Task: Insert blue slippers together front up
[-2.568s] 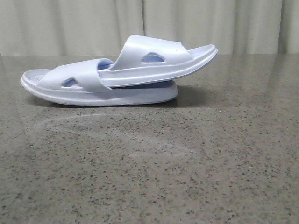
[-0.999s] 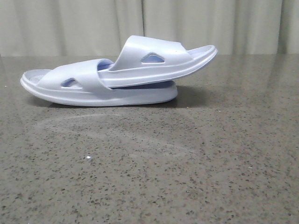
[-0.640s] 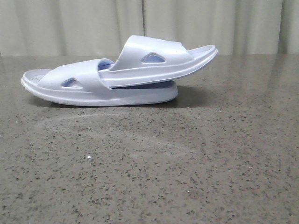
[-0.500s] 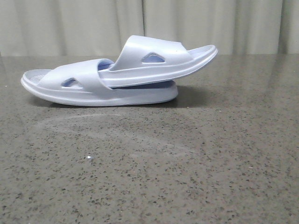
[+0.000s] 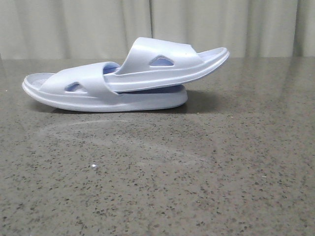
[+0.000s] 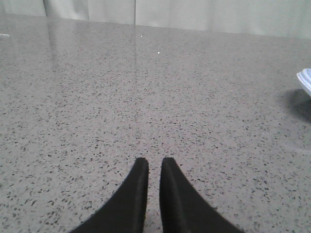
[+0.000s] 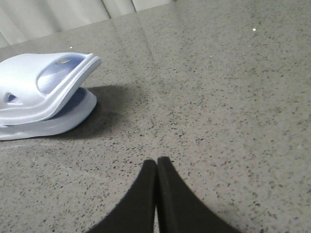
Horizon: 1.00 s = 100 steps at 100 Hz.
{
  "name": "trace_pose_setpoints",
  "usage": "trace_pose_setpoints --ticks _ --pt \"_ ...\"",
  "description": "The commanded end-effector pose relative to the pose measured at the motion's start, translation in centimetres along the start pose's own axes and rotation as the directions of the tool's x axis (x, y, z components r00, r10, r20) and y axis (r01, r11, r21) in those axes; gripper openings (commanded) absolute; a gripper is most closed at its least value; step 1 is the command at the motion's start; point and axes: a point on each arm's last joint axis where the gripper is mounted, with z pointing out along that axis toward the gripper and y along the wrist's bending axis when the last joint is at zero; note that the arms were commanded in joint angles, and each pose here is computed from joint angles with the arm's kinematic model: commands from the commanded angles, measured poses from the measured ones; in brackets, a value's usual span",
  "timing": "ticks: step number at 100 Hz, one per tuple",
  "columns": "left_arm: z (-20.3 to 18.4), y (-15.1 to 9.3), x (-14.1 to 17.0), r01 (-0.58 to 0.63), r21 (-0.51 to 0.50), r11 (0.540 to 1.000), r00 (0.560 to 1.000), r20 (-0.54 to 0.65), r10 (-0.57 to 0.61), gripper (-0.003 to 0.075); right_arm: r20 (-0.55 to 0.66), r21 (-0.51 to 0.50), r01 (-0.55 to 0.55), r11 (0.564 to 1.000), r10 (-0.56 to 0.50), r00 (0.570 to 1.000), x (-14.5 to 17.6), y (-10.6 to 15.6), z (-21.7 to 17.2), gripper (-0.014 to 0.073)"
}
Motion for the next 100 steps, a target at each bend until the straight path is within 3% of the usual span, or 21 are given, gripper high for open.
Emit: trace_pose_setpoints --ticks 1,17,25,40,51,59,71,100 --pt "-0.2 0.1 -0.4 0.014 -0.006 1.0 0.996 0.088 -0.014 0.0015 0.027 0.008 0.006 1.0 -0.007 1.0 -0.9 0.2 0.0 -0.0078" --pt "-0.2 0.1 -0.4 0.014 -0.006 1.0 0.996 0.088 -0.014 0.0015 0.028 0.011 0.006 1.0 -0.007 1.0 -0.9 0.1 0.0 -0.0078" --pt "-0.2 0.1 -0.4 0.014 -0.006 1.0 0.996 0.088 -0.014 0.0015 0.053 0.06 0.027 0.998 -0.03 0.998 -1.0 -0.4 -0.2 -0.0078" --pt "-0.2 0.1 -0.4 0.014 -0.006 1.0 0.996 0.088 -0.014 0.0015 0.168 0.081 0.221 0.972 -0.232 0.958 -1.3 -0.6 -1.0 -0.0078" --pt "-0.2 0.1 -0.4 0.014 -0.006 1.0 0.996 0.088 -0.014 0.0015 0.229 0.082 0.252 0.964 -0.265 0.937 -0.1 -1.2 -1.2 -0.0078" --pt "-0.2 0.1 -0.4 0.014 -0.006 1.0 0.996 0.088 -0.014 0.0015 0.205 0.085 0.314 0.946 -0.325 0.923 1.1 -1.5 -1.5 -0.0078" --pt "-0.2 0.1 -0.4 0.014 -0.006 1.0 0.996 0.088 -0.014 0.0015 0.15 0.144 0.322 0.936 -0.342 0.928 2.3 -2.3 -2.3 -0.0078" --pt "-0.2 0.1 -0.4 0.014 -0.006 1.0 0.996 0.088 -0.014 0.0015 0.239 0.341 0.274 0.899 -0.365 0.9 3.6 -3.8 -4.2 -0.0078"
